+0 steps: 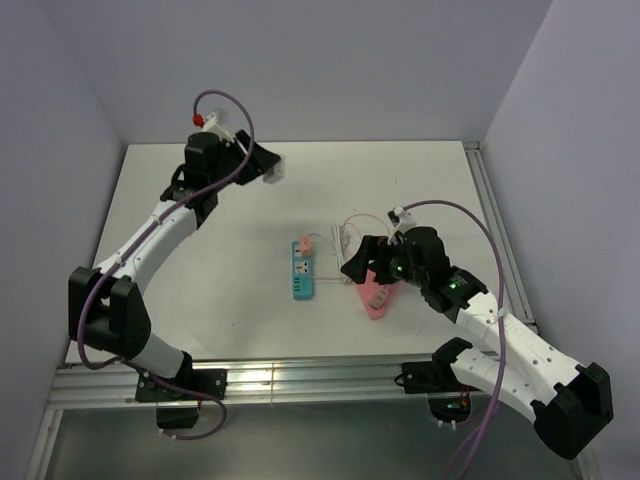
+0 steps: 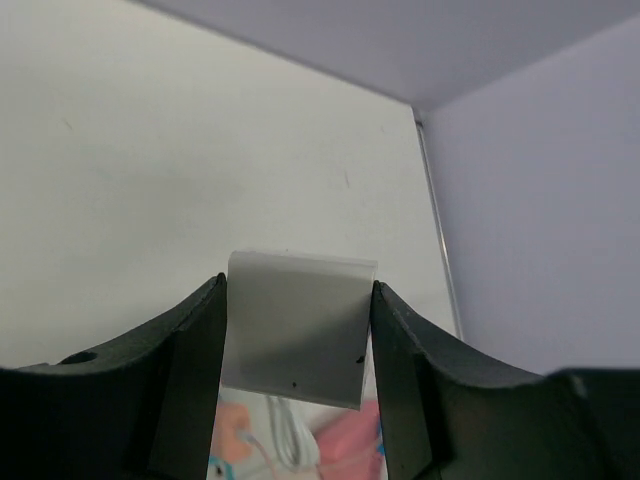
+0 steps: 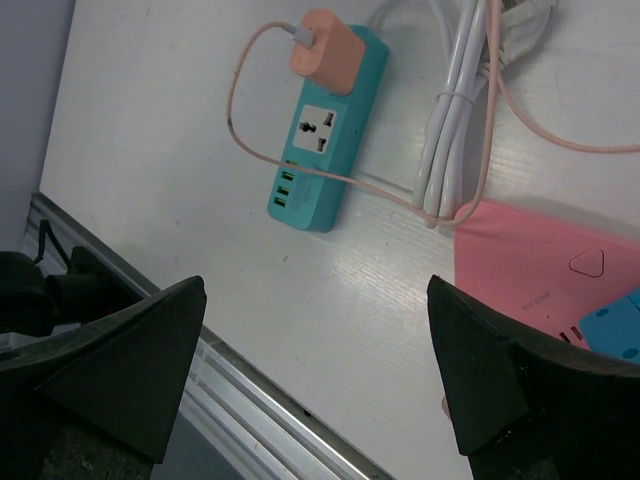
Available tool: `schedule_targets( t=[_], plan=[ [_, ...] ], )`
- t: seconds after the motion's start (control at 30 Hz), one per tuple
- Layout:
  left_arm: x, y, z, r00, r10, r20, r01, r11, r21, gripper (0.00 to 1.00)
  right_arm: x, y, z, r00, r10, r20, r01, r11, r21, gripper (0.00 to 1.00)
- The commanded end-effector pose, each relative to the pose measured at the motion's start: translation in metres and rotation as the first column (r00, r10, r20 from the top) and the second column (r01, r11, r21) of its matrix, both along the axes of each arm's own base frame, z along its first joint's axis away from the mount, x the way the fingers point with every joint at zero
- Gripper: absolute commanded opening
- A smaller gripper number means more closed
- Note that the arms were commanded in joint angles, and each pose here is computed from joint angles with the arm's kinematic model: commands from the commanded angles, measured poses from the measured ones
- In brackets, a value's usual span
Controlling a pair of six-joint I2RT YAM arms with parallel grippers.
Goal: Insert the plug
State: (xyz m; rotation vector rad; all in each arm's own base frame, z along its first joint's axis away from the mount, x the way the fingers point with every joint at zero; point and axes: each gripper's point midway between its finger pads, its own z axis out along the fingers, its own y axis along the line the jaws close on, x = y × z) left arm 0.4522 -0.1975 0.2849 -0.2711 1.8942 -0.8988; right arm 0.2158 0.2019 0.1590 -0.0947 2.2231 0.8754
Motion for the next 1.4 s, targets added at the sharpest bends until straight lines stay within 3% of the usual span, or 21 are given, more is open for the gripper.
schedule_targets(
  t=[0.0, 0.03, 0.1, 0.23, 0.37, 0.4, 0.47, 0.53, 0.6, 0.67, 0.9, 1.03, 1.37],
  plan=[
    [-0.038, -0.021, 0.030, 1.000, 0.000, 0.002, 0.001, 0.991, -0.134, 0.00, 0.004, 0.006, 0.041, 0.994, 0.010, 0.113, -0.017, 0.998, 0.055, 0.98],
    [-0.053, -0.034, 0.014, 0.999, -0.022, -0.041, 0.016, 0.990, -0.141, 0.00, 0.004, 0.007, 0.046, 0.991, 0.014, 0.135, -0.023, 0.998, 0.063, 0.97],
    [-0.075, -0.050, 0.026, 0.998, -0.067, -0.018, 0.061, 0.971, -0.231, 0.00, 0.002, 0.009, 0.055, 0.986, 0.014, 0.165, -0.026, 0.997, 0.070, 0.95],
    [-0.133, -0.097, 0.031, 0.928, -0.373, 0.005, 0.353, 0.873, -0.337, 0.00, 0.000, 0.009, 0.077, 0.976, -0.002, 0.218, -0.019, 0.995, 0.094, 0.93],
    [-0.181, -0.124, 0.024, 0.794, -0.607, -0.023, 0.554, 0.740, -0.380, 0.00, -0.011, 0.014, 0.095, 0.954, 0.073, 0.290, -0.109, 0.988, 0.111, 0.87],
    [-0.201, -0.132, 0.024, 0.722, -0.692, -0.012, 0.634, 0.669, -0.388, 0.00, -0.014, 0.016, 0.098, 0.947, 0.106, 0.304, -0.143, 0.984, 0.104, 0.87],
    [-0.218, -0.137, 0.018, 0.666, -0.746, -0.012, 0.686, 0.619, -0.382, 0.00, -0.017, 0.019, 0.096, 0.947, 0.136, 0.290, -0.168, 0.982, 0.091, 0.85],
    [-0.229, -0.140, 0.011, 0.658, -0.752, -0.035, 0.693, 0.623, -0.362, 0.00, -0.025, 0.027, 0.099, 0.939, 0.192, 0.287, -0.231, 0.967, 0.110, 0.84],
    [-0.227, -0.137, 0.004, 0.698, -0.715, -0.039, 0.670, 0.670, -0.319, 0.00, -0.035, 0.036, 0.103, 0.923, 0.251, 0.291, -0.303, 0.941, 0.150, 0.84],
    [-0.233, -0.137, -0.002, 0.705, -0.709, -0.035, 0.667, 0.679, -0.306, 0.00, -0.040, 0.041, 0.108, 0.912, 0.277, 0.302, -0.341, 0.922, 0.182, 0.82],
    [-0.260, -0.140, -0.006, 0.626, -0.780, -0.012, 0.752, 0.607, -0.257, 0.00, -0.046, 0.045, 0.108, 0.879, 0.340, 0.333, -0.406, 0.901, 0.153, 0.80],
    [-0.273, -0.144, -0.010, 0.589, -0.808, -0.002, 0.789, 0.576, -0.212, 0.00, -0.047, 0.048, 0.102, 0.883, 0.369, 0.289, -0.421, 0.896, 0.143, 0.80],
    [-0.282, -0.142, -0.009, 0.553, -0.832, 0.040, 0.822, 0.537, -0.187, 0.00, -0.066, 0.062, 0.096, 0.863, 0.447, 0.237, -0.500, 0.825, 0.263, 0.78]
  ],
)
